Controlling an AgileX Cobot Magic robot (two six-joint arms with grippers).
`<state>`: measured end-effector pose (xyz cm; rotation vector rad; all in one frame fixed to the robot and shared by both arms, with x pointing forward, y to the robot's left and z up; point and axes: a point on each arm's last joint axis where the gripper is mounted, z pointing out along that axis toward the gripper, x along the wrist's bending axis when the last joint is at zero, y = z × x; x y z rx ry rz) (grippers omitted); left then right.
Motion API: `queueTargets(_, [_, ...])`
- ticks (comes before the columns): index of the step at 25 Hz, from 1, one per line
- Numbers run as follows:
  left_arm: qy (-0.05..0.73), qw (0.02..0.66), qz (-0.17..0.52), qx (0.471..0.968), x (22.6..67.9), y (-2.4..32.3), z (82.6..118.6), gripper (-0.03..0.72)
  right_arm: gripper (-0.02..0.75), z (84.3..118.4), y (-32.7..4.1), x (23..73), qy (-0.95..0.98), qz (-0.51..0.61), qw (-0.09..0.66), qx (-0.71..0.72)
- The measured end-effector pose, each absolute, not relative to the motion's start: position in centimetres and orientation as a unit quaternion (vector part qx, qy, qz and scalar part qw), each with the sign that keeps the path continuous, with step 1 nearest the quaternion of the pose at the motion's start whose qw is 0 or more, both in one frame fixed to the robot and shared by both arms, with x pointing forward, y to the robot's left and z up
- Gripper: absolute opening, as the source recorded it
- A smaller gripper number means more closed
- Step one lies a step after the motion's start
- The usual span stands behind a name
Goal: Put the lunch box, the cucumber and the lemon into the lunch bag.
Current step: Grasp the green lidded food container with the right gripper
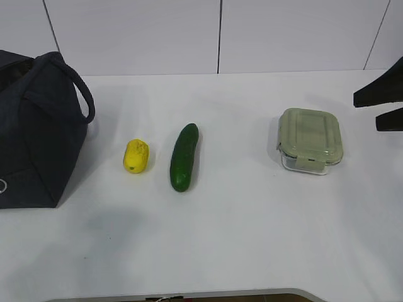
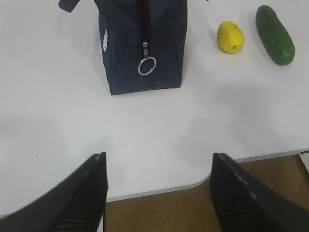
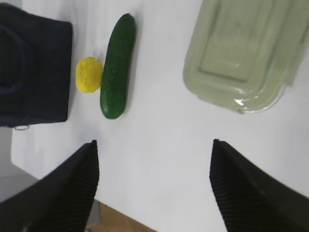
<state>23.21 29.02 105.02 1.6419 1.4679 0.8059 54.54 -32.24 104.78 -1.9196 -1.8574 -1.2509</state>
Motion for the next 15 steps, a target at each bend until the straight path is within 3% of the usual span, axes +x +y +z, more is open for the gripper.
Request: queueTargets(15, [0.577, 0.388, 0.317, 0.645, 23.2, 29.0, 105.0, 0.485, 0.573, 100.0, -34.0, 60.6, -0.615, -0.397, 0.156, -0.663])
